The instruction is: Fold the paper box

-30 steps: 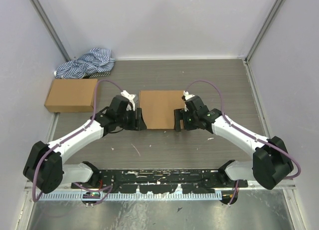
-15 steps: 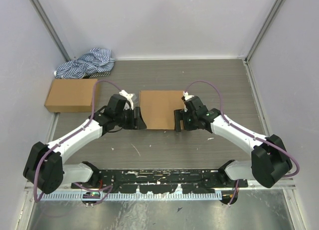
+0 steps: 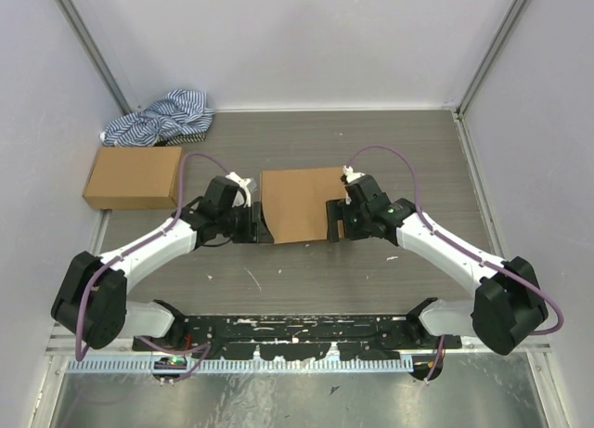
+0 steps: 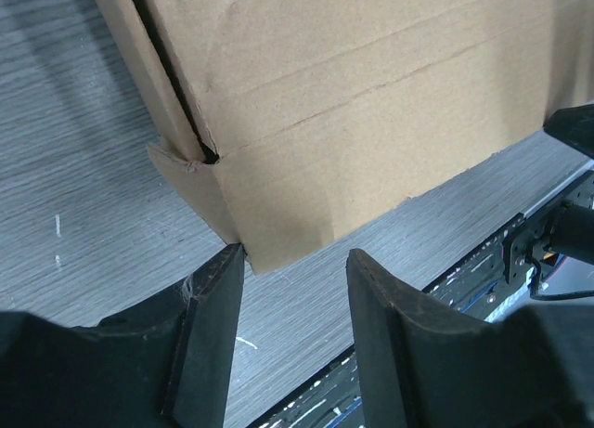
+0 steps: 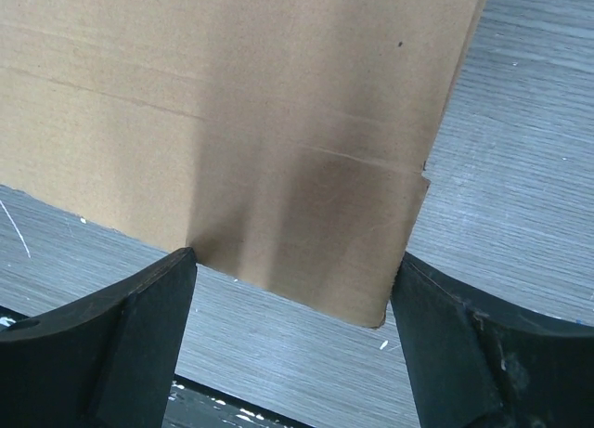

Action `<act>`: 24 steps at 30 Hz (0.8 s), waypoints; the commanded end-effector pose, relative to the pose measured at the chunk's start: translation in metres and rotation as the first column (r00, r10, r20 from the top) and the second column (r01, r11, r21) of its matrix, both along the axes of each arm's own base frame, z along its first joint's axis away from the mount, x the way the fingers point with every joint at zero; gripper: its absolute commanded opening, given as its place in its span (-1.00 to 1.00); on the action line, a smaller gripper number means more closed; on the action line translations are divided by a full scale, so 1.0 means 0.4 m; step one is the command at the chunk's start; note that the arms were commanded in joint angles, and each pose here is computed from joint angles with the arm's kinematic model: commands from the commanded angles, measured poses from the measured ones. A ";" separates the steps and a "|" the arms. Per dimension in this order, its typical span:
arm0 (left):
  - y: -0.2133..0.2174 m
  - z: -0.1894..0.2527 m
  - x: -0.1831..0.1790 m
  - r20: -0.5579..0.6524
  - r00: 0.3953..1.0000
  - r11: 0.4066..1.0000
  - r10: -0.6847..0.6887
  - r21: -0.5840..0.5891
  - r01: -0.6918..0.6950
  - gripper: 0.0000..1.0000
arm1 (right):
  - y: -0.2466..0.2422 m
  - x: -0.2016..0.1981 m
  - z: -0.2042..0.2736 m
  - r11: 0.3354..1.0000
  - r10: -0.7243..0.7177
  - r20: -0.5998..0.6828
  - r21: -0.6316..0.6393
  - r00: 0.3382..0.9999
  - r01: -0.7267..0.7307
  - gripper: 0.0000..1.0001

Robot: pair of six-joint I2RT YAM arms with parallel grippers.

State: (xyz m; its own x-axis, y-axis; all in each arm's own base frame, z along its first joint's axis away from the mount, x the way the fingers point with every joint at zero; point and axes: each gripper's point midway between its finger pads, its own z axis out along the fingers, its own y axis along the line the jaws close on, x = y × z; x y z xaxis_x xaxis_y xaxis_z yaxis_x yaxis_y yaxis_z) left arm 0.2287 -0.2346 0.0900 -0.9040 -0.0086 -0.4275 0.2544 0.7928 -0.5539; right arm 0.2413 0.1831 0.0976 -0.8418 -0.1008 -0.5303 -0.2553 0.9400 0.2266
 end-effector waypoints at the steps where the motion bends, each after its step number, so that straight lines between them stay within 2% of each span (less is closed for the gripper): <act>1: -0.028 0.000 -0.008 -0.015 0.999 0.997 -0.029 -0.073 0.028 0.08 | 0.037 0.039 0.072 0.998 0.014 0.088 0.066 0.996 -0.020 0.74; 11: -0.065 0.063 -0.012 -0.010 0.999 0.976 -0.045 -0.213 0.042 0.06 | 0.053 0.035 0.059 0.995 0.032 0.073 0.089 0.997 -0.039 0.74; 24: -0.062 0.103 -0.010 -0.047 0.998 0.942 -0.041 -0.336 0.023 0.03 | 0.059 0.035 0.082 0.993 0.038 0.085 0.109 0.996 -0.047 0.74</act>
